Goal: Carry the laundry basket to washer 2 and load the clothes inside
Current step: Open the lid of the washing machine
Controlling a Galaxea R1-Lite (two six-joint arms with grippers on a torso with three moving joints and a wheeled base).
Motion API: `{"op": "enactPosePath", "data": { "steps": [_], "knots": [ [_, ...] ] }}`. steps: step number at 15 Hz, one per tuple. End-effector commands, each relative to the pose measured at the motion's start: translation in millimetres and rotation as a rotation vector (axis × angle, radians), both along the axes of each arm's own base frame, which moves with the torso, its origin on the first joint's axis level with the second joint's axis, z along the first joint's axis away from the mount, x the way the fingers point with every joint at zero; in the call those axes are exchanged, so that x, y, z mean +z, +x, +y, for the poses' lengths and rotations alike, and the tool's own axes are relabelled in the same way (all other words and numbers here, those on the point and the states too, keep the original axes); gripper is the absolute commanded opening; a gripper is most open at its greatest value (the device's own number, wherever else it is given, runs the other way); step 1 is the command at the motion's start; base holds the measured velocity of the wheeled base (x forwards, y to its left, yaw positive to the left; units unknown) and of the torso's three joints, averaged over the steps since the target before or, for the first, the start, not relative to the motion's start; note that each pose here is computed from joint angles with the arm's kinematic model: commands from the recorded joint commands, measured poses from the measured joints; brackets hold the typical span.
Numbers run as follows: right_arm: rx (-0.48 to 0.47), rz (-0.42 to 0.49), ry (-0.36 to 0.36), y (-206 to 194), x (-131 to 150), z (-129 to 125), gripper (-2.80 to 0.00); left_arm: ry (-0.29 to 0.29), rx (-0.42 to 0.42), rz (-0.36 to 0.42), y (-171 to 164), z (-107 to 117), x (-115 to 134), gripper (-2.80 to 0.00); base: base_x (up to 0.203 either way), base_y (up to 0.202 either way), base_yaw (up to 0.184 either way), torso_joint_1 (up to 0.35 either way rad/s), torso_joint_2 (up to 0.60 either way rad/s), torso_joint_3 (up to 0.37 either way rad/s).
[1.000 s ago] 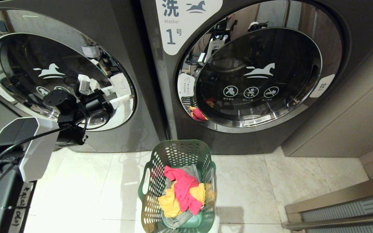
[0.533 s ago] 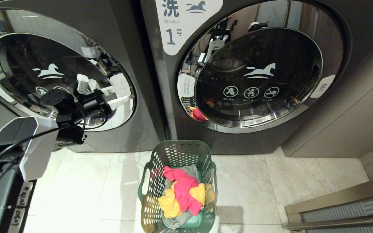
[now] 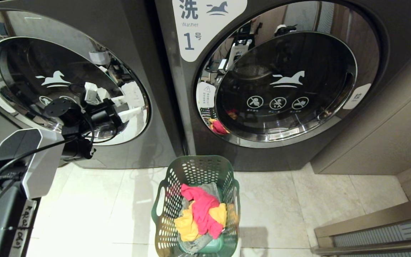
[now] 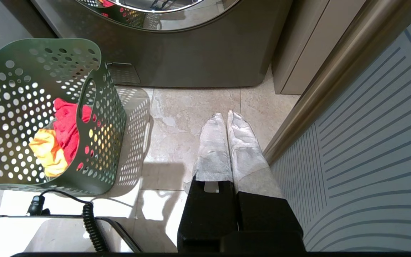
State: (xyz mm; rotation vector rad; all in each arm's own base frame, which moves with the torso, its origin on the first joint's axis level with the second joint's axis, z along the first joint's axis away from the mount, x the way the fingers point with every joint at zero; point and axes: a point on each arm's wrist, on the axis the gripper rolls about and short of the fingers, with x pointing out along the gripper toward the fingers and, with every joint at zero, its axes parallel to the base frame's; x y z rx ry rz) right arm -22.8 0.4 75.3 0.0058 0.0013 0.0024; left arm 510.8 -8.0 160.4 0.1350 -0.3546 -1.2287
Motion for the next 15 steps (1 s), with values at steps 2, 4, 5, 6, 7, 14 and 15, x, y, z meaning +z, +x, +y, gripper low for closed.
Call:
{"op": "enactPosePath", "data": {
  "steps": [2,4,5,6,7,14,15],
  "knots": [
    [0.001,0.001,0.000,0.1,0.0,0.0,-2.80,0.013,-0.047,-0.013,-2.8,-11.1,4.3,0.00,0.000,0.000,0.000,0.000,0.00,0.000],
    [0.001,0.002,0.000,0.1,0.0,0.0,-2.80,0.007,-0.055,-0.011,-4.2,-12.9,5.6,0.00,0.000,0.000,0.000,0.000,0.00,0.000],
    [0.001,0.001,0.000,0.1,0.1,0.0,-2.80,0.002,-0.063,-0.014,-5.5,-14.8,7.2,0.00,0.000,0.000,0.000,0.000,0.00,0.000],
    [0.001,0.001,0.000,0.1,0.0,0.0,-2.80,-0.003,-0.071,-0.019,-7.2,-16.7,8.1,0.00,0.000,0.000,0.000,0.000,0.00,0.000],
    [0.001,0.001,0.000,0.1,0.0,0.0,-2.80,-0.010,-0.081,-0.021,-8.9,-18.6,8.8,0.00,0.000,0.000,0.000,0.000,0.00,0.000],
    [0.001,0.002,0.000,0.1,0.0,0.0,-2.80,-0.036,-0.116,0.025,-17.3,-24.8,7.7,0.00,0.000,0.000,0.000,0.000,0.00,0.000],
    [0.001,0.000,0.000,0.0,0.0,0.0,-2.80,-0.036,-0.116,0.029,-17.5,-24.8,6.9,0.00,0.000,0.000,0.000,0.000,0.00,0.000]
  ]
}}
